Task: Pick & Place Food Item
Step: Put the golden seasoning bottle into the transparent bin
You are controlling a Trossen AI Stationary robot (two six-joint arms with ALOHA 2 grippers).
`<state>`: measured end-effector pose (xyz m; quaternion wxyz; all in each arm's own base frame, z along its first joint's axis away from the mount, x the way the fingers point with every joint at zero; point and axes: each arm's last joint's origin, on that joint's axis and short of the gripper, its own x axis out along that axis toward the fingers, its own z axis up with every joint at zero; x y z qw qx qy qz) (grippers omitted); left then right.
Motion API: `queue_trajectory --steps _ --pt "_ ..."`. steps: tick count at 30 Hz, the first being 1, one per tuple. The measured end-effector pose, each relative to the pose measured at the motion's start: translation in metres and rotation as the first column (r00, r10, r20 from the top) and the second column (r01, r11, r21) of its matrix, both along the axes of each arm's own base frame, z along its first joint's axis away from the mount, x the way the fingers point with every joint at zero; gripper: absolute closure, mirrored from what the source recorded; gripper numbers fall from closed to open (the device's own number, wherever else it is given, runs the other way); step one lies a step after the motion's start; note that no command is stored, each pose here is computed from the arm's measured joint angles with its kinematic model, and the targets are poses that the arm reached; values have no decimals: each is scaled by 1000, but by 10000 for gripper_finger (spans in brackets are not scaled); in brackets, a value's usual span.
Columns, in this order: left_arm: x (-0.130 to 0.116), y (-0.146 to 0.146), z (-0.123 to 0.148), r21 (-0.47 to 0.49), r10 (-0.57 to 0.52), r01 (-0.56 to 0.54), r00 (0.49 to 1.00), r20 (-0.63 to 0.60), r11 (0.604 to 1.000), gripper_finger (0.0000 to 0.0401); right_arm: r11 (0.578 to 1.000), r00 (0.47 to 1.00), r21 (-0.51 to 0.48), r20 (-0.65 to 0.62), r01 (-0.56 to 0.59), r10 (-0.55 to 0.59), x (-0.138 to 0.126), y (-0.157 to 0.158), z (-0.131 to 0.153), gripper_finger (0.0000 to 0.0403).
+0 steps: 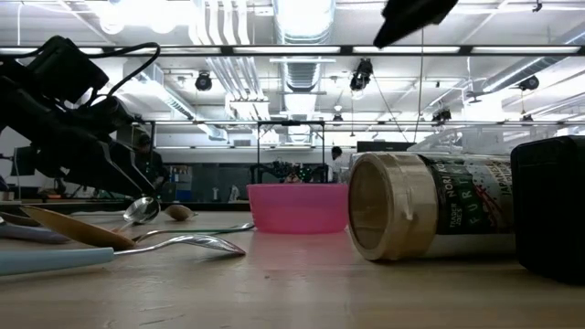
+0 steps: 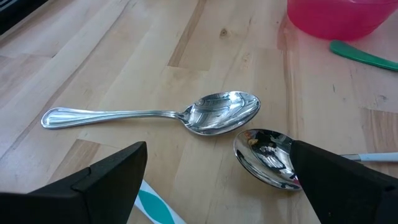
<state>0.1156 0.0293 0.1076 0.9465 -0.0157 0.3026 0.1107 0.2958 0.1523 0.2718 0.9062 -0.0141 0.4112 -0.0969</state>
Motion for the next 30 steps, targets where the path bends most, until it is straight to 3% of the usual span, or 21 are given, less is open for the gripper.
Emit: queue_trajectory --steps 7,23,30 --pt "0 0 0 0 0 0 1000 0 1000 5 995 989 -3 -109 -97 96 10 9 -26 85" --pt "0 0 0 0 0 0 1000 0 1000 5 976 976 141 -120 -167 184 24 25 -47 85" --pt "0 0 0 0 0 0 1000 -2 1000 5 965 960 182 -170 -190 221 33 35 -74 85"
